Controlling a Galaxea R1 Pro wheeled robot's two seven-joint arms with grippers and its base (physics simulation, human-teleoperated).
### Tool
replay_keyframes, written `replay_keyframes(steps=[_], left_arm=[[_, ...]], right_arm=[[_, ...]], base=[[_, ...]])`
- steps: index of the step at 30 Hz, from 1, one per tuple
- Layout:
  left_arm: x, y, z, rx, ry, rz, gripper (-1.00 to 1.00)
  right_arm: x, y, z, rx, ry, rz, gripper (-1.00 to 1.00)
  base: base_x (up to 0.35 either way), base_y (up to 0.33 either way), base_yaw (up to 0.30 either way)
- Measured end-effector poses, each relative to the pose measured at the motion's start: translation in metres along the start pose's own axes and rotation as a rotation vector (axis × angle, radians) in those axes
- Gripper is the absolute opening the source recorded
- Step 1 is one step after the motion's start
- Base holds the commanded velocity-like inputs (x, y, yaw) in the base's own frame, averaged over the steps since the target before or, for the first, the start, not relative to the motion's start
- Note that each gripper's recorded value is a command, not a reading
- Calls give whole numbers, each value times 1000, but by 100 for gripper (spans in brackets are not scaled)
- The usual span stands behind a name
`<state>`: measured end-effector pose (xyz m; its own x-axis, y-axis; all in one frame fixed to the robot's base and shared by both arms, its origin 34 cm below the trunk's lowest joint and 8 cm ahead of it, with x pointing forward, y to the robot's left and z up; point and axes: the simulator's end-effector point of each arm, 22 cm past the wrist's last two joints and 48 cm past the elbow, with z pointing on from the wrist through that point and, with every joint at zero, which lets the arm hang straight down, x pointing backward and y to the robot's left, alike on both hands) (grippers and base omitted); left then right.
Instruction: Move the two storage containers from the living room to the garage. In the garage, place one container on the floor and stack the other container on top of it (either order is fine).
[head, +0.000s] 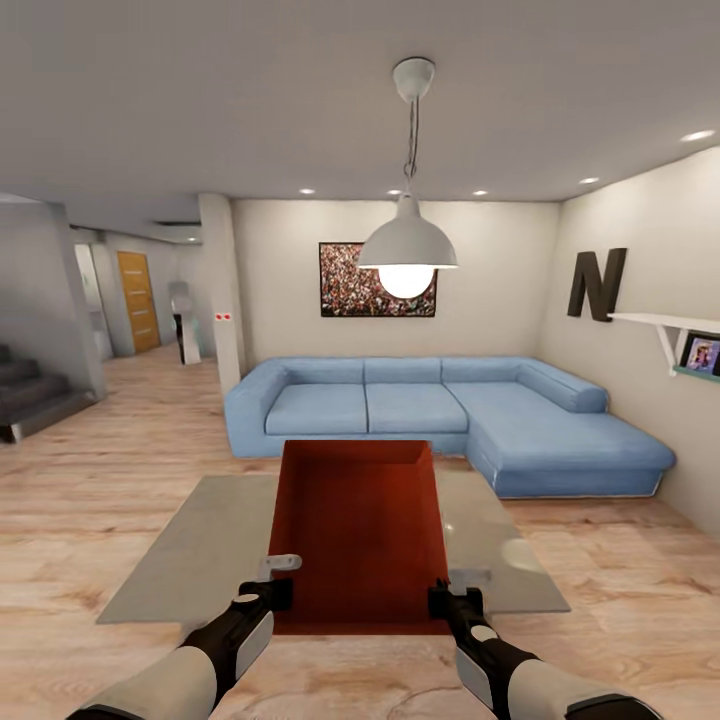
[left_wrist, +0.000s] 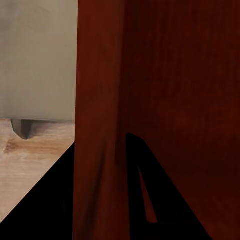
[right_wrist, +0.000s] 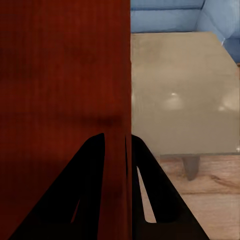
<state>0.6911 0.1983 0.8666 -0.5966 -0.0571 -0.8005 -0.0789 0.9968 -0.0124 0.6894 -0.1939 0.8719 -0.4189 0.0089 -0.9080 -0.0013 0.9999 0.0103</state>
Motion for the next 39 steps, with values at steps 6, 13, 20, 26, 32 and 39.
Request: replay_keyframes(steps=[6,13,20,26,32,39], left_arm=[[-2,0,-1,0,-3,0,-100],[-4,0,-2,0,-8,0,-100],[-6,0,-3,1,-12,-1,-100],[-8,0,-4,1,-16,-1,-100],[-11,-1,-5,2,-26,-7,-100],[-10,-1,-5,1,-20,-3,-100]], right_arm=[[-2,0,-1,0,-3,0,-100],[-4,0,-1,0,-8,0,-100],[-7,0,-2,0,-12,0,-100],[-9,0,-3,0,-16,0,-100],[-14,-1,-2,-1,-28,-4,-100],[-11,0,-2,0,-20,-1,-100]], base=[[0,0,290],[0,0,290],[0,0,290],[0,0,291],[0,0,129],[0,0,55]])
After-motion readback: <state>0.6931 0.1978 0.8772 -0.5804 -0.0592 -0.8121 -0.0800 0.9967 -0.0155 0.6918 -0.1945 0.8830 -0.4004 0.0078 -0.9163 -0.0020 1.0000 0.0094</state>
